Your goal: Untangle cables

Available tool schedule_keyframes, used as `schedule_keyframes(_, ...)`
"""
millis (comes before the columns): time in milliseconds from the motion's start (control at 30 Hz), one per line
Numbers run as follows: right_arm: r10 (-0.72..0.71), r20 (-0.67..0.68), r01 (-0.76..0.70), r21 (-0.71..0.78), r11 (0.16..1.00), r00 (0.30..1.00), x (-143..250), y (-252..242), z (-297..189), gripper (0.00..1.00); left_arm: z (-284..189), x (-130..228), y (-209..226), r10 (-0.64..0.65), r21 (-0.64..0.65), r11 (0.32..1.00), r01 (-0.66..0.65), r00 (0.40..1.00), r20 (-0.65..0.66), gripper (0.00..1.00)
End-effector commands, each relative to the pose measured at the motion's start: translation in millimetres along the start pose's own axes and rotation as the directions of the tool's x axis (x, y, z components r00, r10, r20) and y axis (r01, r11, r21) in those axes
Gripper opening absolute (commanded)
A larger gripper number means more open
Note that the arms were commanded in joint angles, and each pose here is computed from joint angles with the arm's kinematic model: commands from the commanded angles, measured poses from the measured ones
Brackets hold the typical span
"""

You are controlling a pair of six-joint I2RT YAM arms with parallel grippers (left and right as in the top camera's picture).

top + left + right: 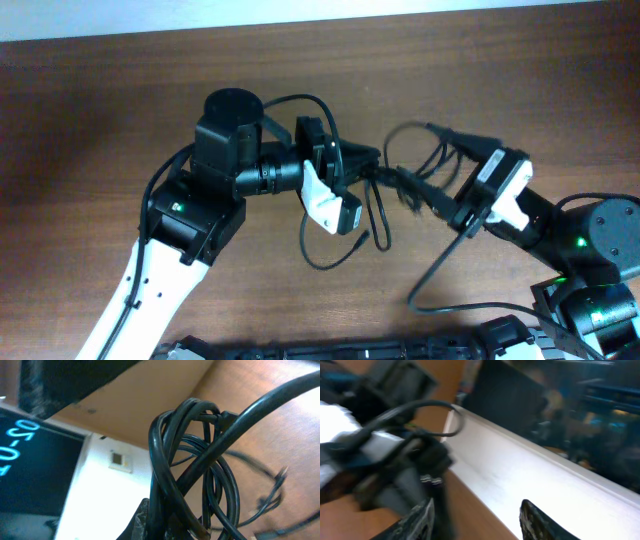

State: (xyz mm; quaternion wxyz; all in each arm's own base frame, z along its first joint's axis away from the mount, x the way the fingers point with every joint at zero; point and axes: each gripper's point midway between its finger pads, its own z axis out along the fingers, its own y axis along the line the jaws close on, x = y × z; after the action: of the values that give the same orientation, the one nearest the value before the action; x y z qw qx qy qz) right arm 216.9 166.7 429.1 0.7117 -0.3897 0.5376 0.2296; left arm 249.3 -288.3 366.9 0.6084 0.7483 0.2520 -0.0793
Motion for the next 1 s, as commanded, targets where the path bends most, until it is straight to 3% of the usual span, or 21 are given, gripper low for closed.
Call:
schedule_keyframes(0,0.035,0.033,-0.029,-0.166,0.986,0.999,-11,28,-4,0.49,-3,1,14,0.054,-0.049,0.997,-0.055,0.998,-0.031,0.00)
schedule_keyframes(267,0.013,-0.014,-0.016,-0.178,0.984,1.000,3,32,-4,0.49,-4,-8,22,0.111,-0.080,0.991,-0.111,0.994,0.005,0.00)
schedule_keyframes(533,-0.036,-0.010,0.034,-0.180,0.983,0.999,5,32,-4,0.53,-4,-14,21,0.267,-0.081,0.961,-0.264,0.963,0.031,0.00)
schedule_keyframes(733,-0.033,-0.013,0.030,-0.182,0.983,0.999,5,32,-4,0.40,-4,-18,22,0.319,-0.091,0.945,-0.314,0.946,0.050,0.00)
schedule_keyframes(967,-0.006,-0.046,-0.003,-0.189,0.982,0.999,14,33,-4,0.40,-5,-25,28,0.351,-0.120,0.932,-0.342,0.934,0.071,0.00)
